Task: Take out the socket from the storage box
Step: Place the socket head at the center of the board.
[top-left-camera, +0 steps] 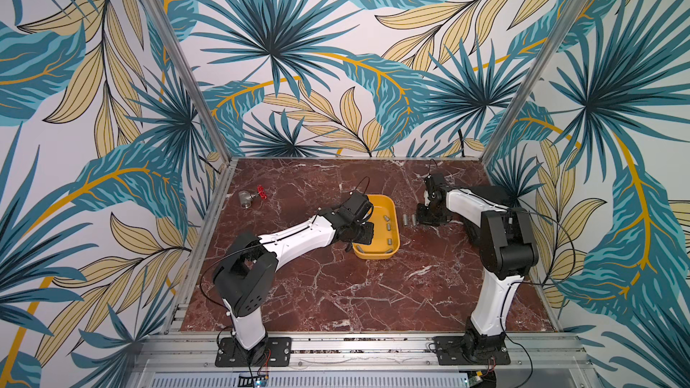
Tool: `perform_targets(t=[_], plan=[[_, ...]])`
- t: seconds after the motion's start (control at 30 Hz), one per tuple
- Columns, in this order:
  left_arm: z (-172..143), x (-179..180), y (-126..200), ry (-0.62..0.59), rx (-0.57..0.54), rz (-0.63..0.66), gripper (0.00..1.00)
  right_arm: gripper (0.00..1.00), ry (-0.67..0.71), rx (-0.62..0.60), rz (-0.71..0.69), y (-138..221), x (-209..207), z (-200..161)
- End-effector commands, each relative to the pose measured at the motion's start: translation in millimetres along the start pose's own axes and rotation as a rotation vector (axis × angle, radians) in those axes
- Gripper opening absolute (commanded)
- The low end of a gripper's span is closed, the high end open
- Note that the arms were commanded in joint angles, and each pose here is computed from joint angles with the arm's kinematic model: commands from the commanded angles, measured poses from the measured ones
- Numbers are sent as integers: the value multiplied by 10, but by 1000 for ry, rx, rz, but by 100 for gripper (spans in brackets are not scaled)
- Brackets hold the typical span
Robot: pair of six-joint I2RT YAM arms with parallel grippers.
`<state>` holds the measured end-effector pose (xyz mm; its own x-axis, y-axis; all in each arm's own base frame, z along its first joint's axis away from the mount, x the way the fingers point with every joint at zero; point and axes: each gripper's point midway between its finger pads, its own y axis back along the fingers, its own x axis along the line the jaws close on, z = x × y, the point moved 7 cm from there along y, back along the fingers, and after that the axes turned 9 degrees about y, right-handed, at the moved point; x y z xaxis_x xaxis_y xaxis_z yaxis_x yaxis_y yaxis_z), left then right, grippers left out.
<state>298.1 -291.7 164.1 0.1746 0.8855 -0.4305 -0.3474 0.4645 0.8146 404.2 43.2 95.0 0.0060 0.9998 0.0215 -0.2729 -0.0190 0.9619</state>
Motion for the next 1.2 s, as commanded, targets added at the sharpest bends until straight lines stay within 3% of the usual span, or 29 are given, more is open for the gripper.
perform_targets(t=[0.0,0.37,0.67,0.93,1.17], plan=[[-13,-4,16,-1,-9,4,40,26,6,-2,10,71,-1,24],[57,-54,11,-34,-2,17,40,28,11,-41,10,292,-3,59],[194,-110,-88,-90,17,85,40,28,-7,-128,53,718,23,44],[395,-149,-381,-111,39,182,38,28,-25,-184,119,1011,57,-221],[528,-93,-591,-57,24,271,36,28,-32,-188,145,1077,66,-435]])
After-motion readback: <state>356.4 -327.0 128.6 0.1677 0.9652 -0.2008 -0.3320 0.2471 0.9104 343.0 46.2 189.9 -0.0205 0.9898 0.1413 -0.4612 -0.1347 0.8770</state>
